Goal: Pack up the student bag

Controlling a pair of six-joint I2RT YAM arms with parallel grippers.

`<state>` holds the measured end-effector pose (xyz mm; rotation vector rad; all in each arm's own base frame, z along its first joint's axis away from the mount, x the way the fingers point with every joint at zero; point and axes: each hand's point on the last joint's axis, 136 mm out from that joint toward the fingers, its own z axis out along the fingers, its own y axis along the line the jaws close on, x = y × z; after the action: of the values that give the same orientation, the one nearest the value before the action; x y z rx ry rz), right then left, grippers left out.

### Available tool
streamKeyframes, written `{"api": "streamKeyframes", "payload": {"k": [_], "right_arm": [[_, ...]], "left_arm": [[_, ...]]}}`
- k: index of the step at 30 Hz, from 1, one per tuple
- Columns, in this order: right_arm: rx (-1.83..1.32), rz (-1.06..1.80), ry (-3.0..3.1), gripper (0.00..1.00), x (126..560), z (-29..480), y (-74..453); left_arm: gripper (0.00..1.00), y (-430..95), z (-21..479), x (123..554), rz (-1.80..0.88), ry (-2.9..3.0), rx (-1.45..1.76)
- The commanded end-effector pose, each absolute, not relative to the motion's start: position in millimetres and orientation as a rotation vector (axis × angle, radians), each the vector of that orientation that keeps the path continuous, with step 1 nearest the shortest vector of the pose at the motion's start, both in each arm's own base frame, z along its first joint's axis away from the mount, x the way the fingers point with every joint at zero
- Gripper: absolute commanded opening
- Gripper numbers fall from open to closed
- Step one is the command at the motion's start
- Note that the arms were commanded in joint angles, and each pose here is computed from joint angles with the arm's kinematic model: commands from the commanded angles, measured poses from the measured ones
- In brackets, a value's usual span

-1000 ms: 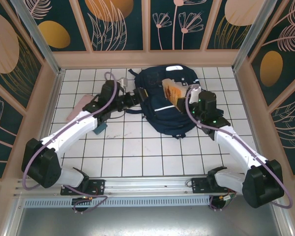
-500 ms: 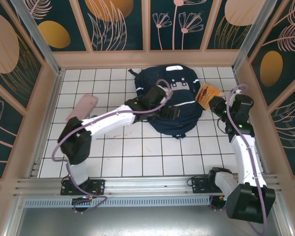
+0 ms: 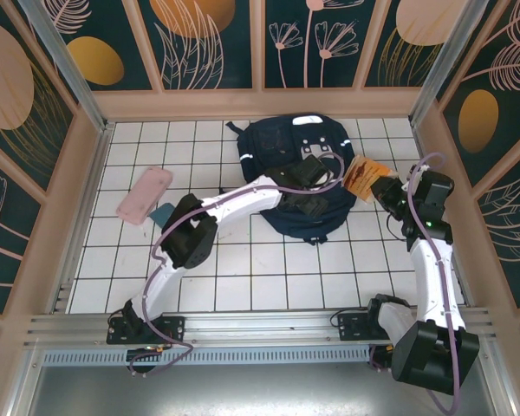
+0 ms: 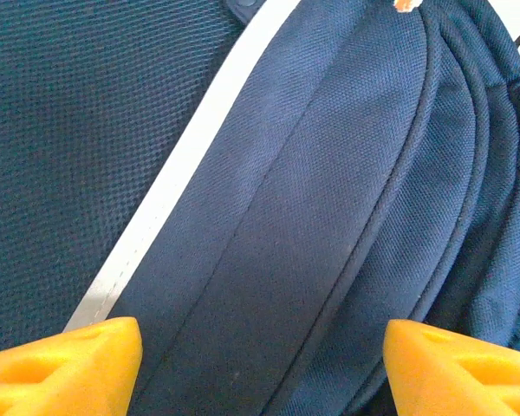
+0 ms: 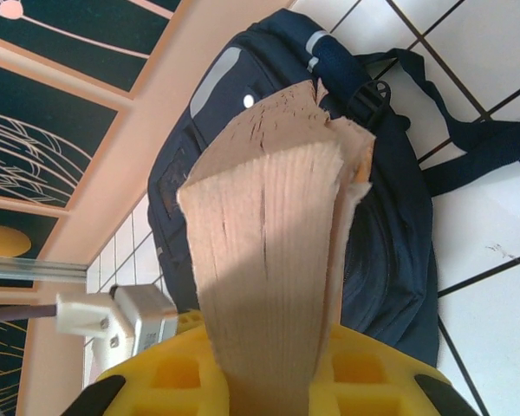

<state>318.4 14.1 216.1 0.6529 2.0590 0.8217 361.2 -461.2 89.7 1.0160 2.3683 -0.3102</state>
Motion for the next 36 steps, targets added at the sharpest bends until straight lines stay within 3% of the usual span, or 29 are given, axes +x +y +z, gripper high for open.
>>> {"api": "streamKeyframes", "payload": {"k": [1,6,12,20,27,36], "right_arm": [[0.611,0.851,2.008,0.0,317,233,17],[0.613,0.852,2.006,0.0,317,234,17],[0.615,0.846,2.006,0.0,315,235,17],[0.634,0.787,2.014,0.0,312,240,10],[0.676,0.647,1.973,0.0,303,260,-7],[0.701,0.583,1.984,0.0,288,269,-12]], "left_arm": [[0.74,-454,74,356,-0.224,2.396,1.156],[0.74,-457,71,366,-0.183,2.376,1.146],[0.6,-444,70,388,-0.012,2.334,1.081],[0.23,-448,101,389,-0.046,2.27,1.068],[0.01,-439,156,399,-0.045,2.148,0.938],[0.0,-412,254,425,-0.01,1.97,0.548]]}}
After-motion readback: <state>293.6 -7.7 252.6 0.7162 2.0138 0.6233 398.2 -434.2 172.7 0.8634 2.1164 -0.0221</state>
